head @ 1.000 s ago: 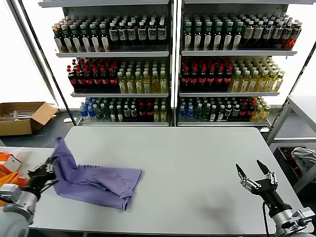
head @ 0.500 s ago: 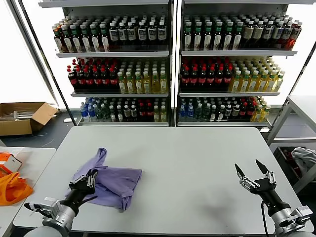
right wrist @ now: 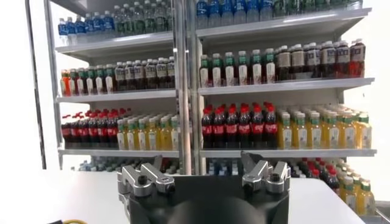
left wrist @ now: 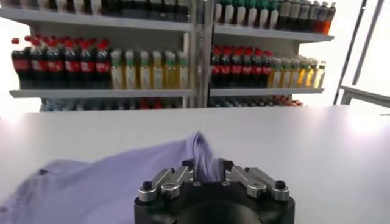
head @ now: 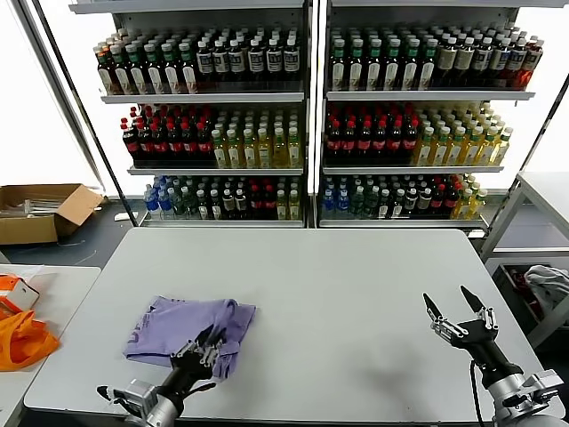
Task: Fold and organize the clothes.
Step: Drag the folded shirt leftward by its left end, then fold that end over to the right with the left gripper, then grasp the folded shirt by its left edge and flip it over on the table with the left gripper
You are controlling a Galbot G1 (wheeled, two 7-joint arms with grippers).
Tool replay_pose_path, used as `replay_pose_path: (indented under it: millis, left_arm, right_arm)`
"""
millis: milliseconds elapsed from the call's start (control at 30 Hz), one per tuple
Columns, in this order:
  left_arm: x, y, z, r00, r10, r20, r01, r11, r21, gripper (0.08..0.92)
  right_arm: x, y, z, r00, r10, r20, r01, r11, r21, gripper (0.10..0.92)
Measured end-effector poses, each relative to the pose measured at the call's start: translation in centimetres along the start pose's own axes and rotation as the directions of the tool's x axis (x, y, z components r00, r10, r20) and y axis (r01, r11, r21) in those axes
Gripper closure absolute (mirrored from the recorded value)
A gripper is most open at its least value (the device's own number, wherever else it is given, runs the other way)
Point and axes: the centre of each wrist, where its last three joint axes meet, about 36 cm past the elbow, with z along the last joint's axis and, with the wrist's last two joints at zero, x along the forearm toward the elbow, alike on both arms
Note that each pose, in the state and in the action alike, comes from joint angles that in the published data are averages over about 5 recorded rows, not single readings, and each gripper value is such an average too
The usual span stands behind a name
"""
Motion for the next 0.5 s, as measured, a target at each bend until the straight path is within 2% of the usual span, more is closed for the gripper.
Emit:
replay_pose_path:
  millis: [133, 267, 367, 500]
  left_arm:
    - [0.3, -0.5, 0.0, 0.9996, 0.027, -0.011, -0.027, 1.000, -0.001, 0.515]
    - [0.6, -0.2, -1.4, 0.9995, 0.031, 0.011, -0.031, 1.000, -0.002, 0.403]
    - [0.6, 1.4, -3.0, 0.9994, 0.007, 0.034, -0.007, 1.000, 0.000, 0.316]
    - [0.3, 5.1, -4.9, 0.9974, -0.055, 0.047, 0.055, 0.998, -0.006, 0.216]
  right_arm:
    - [-0.2, 0.1, 0.1, 1.000, -0.002, 0.000, 0.002, 1.000, -0.003, 0.200]
    - [-0.4, 0.2, 0.2, 1.000, -0.006, -0.001, 0.006, 1.000, -0.007, 0.200]
    - [-0.4, 0.3, 0.2, 1.000, -0.013, -0.003, 0.013, 1.000, -0.009, 0.200]
    - [-0.5, 0.6, 0.4, 1.000, -0.021, -0.005, 0.021, 1.000, -0.013, 0.200]
